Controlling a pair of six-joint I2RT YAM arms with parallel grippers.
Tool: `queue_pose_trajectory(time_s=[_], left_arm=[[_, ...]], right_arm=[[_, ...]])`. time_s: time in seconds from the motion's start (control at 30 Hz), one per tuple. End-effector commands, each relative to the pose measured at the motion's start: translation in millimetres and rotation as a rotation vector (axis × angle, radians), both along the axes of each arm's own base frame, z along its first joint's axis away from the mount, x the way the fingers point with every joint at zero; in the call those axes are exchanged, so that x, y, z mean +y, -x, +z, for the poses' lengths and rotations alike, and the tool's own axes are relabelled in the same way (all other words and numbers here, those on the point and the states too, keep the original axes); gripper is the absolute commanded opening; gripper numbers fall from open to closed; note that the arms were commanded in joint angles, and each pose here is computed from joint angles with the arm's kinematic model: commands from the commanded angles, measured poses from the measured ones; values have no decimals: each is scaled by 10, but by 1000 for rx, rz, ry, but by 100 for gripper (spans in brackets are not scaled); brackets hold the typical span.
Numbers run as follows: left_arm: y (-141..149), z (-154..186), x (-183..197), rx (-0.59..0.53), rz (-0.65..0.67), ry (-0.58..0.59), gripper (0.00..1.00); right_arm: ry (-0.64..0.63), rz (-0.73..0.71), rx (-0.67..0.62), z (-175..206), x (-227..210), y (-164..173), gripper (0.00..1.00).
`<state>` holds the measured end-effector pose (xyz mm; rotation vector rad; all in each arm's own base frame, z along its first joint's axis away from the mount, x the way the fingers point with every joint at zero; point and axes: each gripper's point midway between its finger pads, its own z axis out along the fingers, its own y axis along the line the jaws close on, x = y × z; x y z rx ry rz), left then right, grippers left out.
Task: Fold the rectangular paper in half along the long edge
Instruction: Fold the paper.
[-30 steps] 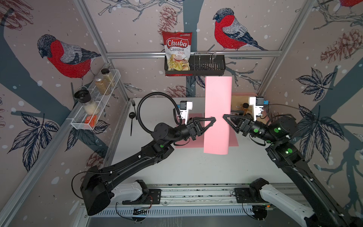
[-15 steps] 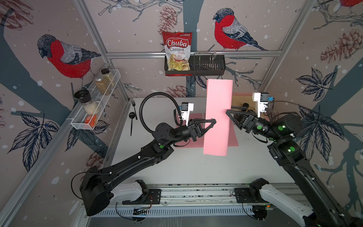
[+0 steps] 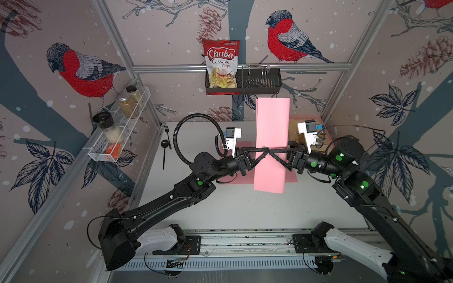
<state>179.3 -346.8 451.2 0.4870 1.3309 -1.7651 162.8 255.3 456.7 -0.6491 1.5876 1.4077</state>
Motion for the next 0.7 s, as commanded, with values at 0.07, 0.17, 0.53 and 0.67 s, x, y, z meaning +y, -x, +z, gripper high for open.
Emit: queue_pose_trajectory(time_s=[0.07, 0.17, 0.53, 0.67], left_arm=[[36, 97, 34, -37, 12, 18, 0], [38, 94, 40, -37, 14, 18, 0], [59, 82, 38, -47, 27, 4, 0], [61, 76, 34, -48, 28, 3, 0]], right_arm=[[22, -42, -31, -9, -20, -37, 50], [27, -53, -34, -10, -30, -51, 44], [52, -102, -51, -4, -97, -82, 29], [51, -104, -48, -5, -98, -87, 21]])
